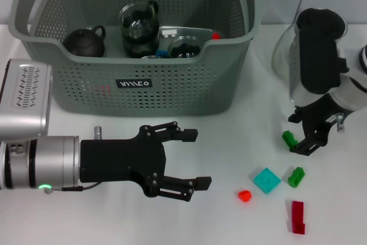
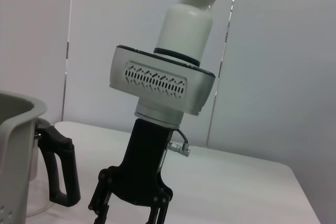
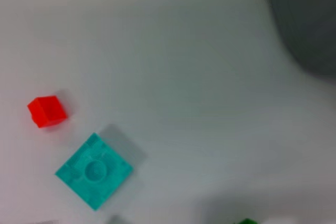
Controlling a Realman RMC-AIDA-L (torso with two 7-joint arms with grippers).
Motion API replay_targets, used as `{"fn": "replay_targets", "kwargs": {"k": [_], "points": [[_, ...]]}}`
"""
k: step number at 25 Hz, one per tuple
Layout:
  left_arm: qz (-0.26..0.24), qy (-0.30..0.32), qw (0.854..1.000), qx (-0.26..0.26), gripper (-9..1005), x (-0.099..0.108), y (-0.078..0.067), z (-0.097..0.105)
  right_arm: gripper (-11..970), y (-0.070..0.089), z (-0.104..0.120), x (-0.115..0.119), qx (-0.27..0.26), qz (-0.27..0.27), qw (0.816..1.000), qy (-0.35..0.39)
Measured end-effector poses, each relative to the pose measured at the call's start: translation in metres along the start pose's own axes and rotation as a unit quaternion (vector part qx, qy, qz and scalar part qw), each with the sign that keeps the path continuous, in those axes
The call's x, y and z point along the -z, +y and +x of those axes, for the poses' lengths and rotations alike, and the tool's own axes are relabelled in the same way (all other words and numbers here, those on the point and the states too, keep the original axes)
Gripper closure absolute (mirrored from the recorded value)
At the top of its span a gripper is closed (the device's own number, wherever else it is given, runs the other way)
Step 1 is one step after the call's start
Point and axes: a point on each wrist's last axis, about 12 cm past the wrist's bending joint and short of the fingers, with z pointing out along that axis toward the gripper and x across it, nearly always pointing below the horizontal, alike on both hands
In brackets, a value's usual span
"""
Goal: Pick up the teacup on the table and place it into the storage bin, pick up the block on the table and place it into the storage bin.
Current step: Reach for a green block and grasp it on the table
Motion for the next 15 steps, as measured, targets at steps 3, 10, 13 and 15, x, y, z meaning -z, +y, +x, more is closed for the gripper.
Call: {"fn": "replay_targets", "kwargs": {"k": [3,10,13,15], "points": [[0.000,0.000,1.000,0.001,48,0.0000,0.0000,0.0001,364,0.0007,-0.0015,-0.0025,0.003,0.001,1.000,0.001],[0.001,-0.002,1.000,0.007,49,-0.0016,0.0001,0.0016,380,0.0013,-0.0036,-0.0068,0.011,0.005,1.000,0.005],[-0.002,-0.004,1.000,0.009,49,-0.0008,0.0004,0.0020,387,0.0018,-0.0046,-0.0084,0.012,0.004,1.000,0.004],[-0.003,-0.004,1.000,0.010,49,-0.0006,0.0005,0.0021,391,0.0020,-0.0050,-0.0089,0.012,0.005,1.000,0.004]]}}
